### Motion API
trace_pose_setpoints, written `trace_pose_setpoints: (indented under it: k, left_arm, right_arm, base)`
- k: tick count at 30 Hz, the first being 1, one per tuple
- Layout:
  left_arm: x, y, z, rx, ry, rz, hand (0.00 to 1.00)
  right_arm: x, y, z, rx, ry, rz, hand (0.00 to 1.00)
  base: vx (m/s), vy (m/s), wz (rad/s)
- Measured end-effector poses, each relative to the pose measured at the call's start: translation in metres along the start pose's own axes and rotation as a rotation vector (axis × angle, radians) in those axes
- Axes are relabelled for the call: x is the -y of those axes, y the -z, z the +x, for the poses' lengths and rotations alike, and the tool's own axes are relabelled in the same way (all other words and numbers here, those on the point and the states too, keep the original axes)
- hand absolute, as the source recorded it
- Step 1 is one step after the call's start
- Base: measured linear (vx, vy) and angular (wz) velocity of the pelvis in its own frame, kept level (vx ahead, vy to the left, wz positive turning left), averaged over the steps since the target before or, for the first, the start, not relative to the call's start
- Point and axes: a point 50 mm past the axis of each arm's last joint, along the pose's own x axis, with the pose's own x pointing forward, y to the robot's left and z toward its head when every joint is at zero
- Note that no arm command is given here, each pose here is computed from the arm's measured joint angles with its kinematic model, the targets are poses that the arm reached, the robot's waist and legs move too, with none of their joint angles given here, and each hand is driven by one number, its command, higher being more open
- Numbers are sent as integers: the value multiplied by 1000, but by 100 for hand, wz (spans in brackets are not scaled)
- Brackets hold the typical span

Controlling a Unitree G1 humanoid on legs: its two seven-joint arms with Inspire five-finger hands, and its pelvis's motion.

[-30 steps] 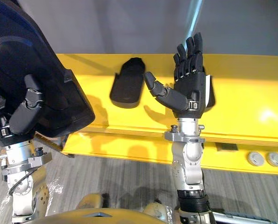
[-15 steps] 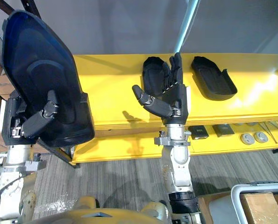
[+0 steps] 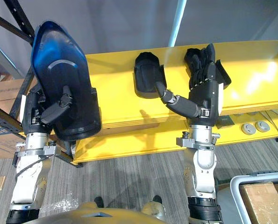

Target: Walk over and take three plastic housings, then place them on the shelf

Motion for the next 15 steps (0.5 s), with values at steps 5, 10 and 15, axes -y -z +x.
trace_pose_setpoints:
  k: [5, 10, 15]
  left_arm:
    - [-10, 28, 33, -112, -109, 62, 0]
    - [-27, 29, 83, -159, -129, 57, 0]
    - [-15, 10, 127, -134, -85, 1, 0]
  right_arm:
    - [-8, 6, -1, -42, -71, 27, 100]
    - [-15, 20, 1, -119, -156, 66, 100]
    - [-34, 21, 17, -121, -298, 79, 100]
  base:
    - [-39, -15, -10]
    - [-22, -19, -9]
    - [-47, -10, -2]
